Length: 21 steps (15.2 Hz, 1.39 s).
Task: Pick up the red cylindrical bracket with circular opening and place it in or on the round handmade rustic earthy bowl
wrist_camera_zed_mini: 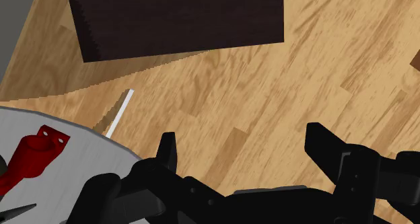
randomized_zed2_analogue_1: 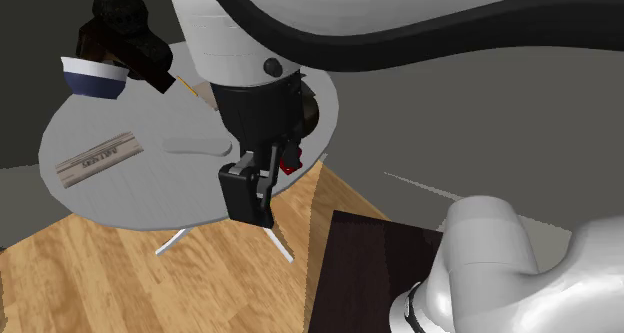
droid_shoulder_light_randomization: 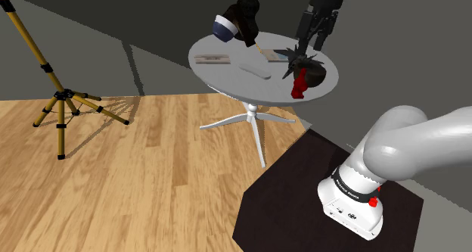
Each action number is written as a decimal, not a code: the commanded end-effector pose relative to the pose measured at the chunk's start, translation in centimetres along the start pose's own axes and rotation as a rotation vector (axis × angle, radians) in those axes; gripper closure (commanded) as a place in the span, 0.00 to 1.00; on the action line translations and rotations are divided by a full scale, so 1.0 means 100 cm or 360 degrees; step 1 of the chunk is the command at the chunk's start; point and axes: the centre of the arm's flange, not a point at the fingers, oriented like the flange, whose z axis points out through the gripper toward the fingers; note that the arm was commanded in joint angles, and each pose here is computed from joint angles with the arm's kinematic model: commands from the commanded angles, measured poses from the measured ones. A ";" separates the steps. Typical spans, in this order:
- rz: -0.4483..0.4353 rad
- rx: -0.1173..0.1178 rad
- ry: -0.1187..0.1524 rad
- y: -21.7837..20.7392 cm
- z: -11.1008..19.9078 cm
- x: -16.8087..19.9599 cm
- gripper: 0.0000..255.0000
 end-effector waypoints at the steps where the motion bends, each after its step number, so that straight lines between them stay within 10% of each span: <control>1: 0.0000 0.0000 0.0000 0.000 0.000 0.000 0.00; 21: 0.0256 0.0038 0.0203 0.212 0.142 0.056 0.00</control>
